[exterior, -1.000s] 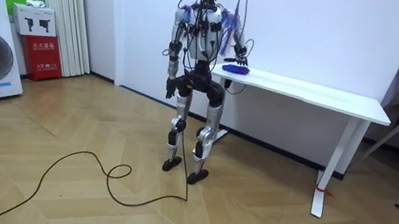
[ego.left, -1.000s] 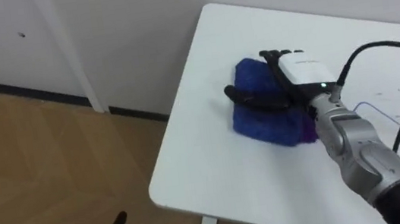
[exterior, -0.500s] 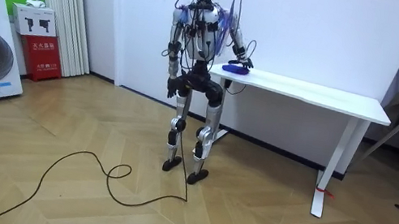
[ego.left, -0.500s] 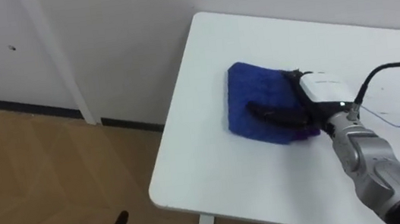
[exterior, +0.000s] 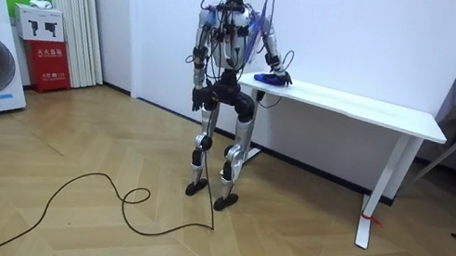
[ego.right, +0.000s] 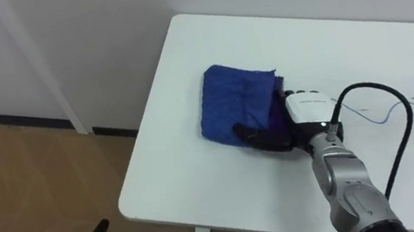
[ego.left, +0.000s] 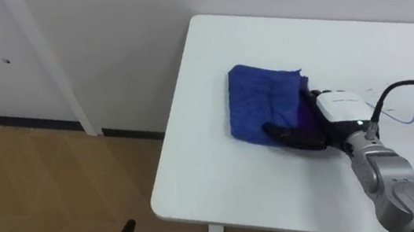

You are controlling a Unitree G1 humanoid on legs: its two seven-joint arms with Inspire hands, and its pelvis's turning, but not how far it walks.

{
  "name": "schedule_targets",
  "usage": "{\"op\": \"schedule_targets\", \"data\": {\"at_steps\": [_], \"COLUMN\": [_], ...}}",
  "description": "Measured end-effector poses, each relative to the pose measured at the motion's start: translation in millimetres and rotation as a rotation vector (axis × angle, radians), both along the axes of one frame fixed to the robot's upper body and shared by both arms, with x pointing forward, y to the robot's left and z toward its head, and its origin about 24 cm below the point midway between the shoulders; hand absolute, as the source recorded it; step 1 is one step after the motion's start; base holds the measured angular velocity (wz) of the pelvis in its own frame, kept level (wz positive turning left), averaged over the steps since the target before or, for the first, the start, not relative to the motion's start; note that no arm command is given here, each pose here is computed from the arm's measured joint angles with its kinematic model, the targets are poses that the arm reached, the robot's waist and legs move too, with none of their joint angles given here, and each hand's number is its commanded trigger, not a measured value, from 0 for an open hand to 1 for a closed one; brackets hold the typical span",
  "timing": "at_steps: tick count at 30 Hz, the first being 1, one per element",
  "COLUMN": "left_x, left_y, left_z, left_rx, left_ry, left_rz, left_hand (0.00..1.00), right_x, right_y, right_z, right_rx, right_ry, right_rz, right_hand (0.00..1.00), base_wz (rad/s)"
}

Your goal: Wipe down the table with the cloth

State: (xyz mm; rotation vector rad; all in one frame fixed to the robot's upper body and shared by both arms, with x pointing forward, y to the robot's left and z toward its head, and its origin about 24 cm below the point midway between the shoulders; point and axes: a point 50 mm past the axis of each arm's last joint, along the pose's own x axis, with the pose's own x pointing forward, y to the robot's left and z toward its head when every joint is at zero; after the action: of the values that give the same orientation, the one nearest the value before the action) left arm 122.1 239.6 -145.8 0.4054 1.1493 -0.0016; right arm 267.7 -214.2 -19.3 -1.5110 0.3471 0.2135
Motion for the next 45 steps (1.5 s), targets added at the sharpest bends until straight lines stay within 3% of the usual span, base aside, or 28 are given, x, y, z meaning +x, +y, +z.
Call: {"op": "schedule_targets", "data": {"at_steps": [16, 32, 45], "left_x": [1.9, -0.5, 2.1], "left_y": [-2.9, -3.4, -3.8], "left_z": [0.2, -0.9, 0.4], "left_rx": [-0.021, -0.040, -0.040], "left_ry": [-0.014, -0.004, -0.002], "left_rz": [0.018, 0.057, 0.063], "left_hand": [0.00, 0.00, 0.00], "right_x": [1.5, 17.2, 20.5], "right_y": [2.3, 19.3, 20.7], "right_z": [3.4, 41.2, 44.8], "right_rx": [-0.056, -0.022, -0.019], "right_ry": [-0.028, -0.211, -0.231], "right_rz": [0.014, 0.043, 0.014], "right_hand": [0.00, 0.00, 0.00], "base_wz": [0.01, 0.00, 0.02]}}
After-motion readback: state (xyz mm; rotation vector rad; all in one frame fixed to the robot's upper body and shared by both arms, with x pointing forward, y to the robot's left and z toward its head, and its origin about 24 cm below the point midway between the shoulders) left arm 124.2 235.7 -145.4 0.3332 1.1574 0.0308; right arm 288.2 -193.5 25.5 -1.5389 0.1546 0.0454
